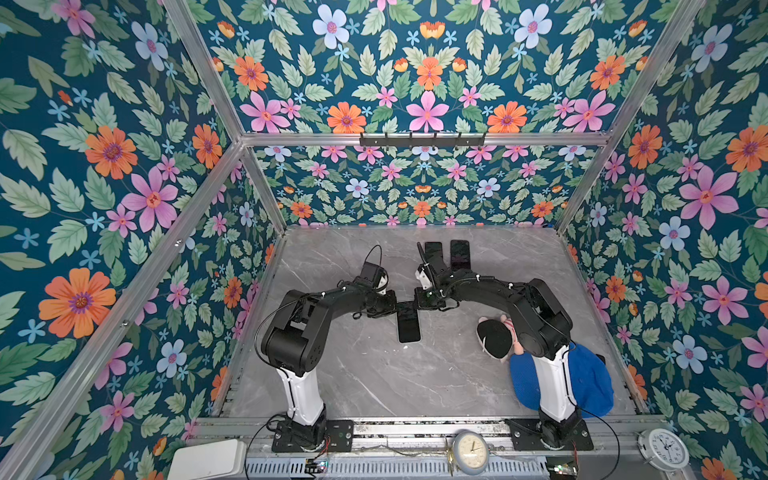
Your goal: Put the phone into the phone case
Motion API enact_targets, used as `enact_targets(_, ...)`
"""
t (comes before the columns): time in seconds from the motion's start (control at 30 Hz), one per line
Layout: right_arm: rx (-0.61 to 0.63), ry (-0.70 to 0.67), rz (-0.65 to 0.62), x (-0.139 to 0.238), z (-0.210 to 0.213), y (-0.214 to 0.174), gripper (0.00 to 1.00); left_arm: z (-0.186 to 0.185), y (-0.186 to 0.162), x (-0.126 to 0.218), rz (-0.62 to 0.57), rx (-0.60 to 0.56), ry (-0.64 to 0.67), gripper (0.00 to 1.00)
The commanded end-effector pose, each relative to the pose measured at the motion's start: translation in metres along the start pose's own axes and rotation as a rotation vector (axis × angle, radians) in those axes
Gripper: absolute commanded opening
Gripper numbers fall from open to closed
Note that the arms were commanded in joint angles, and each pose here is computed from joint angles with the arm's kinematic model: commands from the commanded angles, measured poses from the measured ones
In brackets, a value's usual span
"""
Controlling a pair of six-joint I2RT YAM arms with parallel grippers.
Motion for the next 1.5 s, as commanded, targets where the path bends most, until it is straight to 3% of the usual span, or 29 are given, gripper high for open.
enact_targets(0.0, -0.012, 0.020, -0.008, 0.010, 0.004, -0.004, 0.31, 0.001, -0.005, 0.008, 0.013, -0.002, 0.031, 0.26)
enact_targets(0.23, -0.031, 0.018, -0.008, 0.035, 0.014, -0.040, 0.36, -0.013, -0.014, 0.031, -0.044, -0.013, 0.111, 0.37)
enact_targets(0.57, -0.030, 0.061, 0.045, 0.027, 0.035, -0.076, 0.40, -0.009, -0.059, 0.033, 0.012, 0.083, -0.001, 0.50)
enact_targets(0.87, -0.027, 0.042, 0.075, 0.022, 0.033, -0.082, 0.40, -0.001, -0.079, 0.019, 0.059, 0.105, -0.027, 0.51)
enact_targets(1.1, -0.012, 0.008, 0.064, 0.021, 0.023, -0.068, 0.38, 0.002, -0.065, 0.015, 0.048, 0.034, 0.044, 0.51)
enact_targets(1.47, -0.034, 0.035, 0.090, 0.006, 0.021, -0.064, 0.30, 0.003, -0.061, 0.001, 0.077, 0.011, 0.035, 0.48)
Point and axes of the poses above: each gripper's point midway between its finger pads, its own x axis back along the fingers, its own z axis along the line the jaws close on, y = z × x, the point moved 6 cm from there along x, back along the fingers, and after that the axes turned 7 degrees about x, right-handed, at the moved point
